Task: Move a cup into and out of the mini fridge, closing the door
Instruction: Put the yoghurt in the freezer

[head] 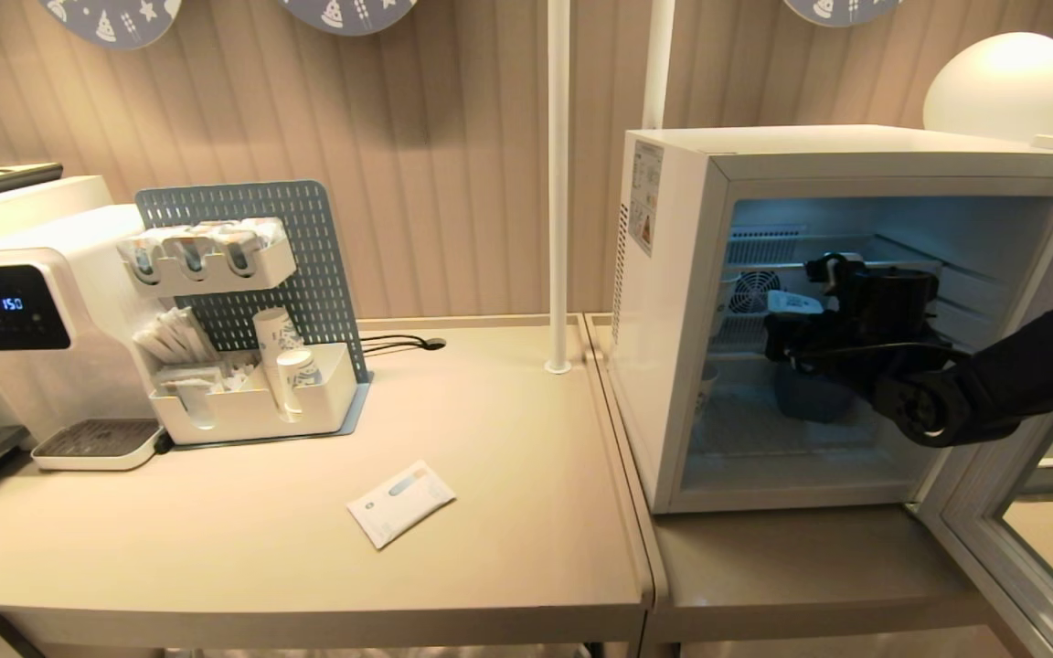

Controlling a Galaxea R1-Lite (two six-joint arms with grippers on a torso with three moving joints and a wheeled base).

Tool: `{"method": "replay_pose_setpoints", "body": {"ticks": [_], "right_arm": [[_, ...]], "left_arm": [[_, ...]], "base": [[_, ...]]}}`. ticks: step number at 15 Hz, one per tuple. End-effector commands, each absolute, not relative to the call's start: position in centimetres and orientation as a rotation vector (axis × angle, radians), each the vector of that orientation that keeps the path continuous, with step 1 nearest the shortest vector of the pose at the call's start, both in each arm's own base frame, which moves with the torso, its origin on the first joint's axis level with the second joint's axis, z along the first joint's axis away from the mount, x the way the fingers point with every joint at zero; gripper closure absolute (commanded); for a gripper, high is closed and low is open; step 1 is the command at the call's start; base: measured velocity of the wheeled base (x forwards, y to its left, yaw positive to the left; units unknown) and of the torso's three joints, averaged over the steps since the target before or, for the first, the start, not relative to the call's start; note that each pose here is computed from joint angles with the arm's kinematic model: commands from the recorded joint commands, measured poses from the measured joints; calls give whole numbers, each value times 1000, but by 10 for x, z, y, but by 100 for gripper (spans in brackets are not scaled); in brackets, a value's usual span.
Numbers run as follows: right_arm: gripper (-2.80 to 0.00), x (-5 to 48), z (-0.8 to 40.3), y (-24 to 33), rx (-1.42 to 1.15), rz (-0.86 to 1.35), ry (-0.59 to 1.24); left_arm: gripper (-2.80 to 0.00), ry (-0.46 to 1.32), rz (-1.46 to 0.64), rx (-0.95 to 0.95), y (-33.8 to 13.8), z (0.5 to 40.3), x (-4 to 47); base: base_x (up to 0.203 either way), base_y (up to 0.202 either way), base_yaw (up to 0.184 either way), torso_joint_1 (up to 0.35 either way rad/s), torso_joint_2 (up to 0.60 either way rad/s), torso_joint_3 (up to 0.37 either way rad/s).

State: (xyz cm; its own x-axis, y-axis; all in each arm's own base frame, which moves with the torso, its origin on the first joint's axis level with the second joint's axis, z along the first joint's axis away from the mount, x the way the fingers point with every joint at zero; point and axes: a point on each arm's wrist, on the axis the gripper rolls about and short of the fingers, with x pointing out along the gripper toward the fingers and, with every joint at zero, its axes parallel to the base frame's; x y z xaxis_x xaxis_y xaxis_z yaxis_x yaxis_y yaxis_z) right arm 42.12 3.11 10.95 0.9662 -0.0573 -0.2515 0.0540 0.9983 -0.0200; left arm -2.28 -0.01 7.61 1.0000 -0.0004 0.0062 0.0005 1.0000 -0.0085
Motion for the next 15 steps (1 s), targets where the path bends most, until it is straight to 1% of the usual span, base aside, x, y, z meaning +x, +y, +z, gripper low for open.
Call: {"method": "replay_pose_setpoints", "body": {"ticks": [1, 10, 11, 15], "right_arm": [[0, 420, 113, 31, -11, -55, 245], [0, 406, 128, 30, -15, -62, 231], [-280, 407, 128, 30, -16, -64, 230], [-280, 406, 130, 30, -13, -61, 228]], "left_arm": [[0, -6, 0, -9, 0, 76, -23], [0, -6, 0, -9, 0, 76, -23], [0, -6, 0, -9, 0, 76, -23], [0, -6, 0, -9, 0, 76, -23]], "base": [[0, 0, 0, 0, 0, 0], [0, 0, 0, 0, 0, 0], [0, 0, 0, 0, 0, 0], [0, 0, 0, 0, 0, 0]]}}
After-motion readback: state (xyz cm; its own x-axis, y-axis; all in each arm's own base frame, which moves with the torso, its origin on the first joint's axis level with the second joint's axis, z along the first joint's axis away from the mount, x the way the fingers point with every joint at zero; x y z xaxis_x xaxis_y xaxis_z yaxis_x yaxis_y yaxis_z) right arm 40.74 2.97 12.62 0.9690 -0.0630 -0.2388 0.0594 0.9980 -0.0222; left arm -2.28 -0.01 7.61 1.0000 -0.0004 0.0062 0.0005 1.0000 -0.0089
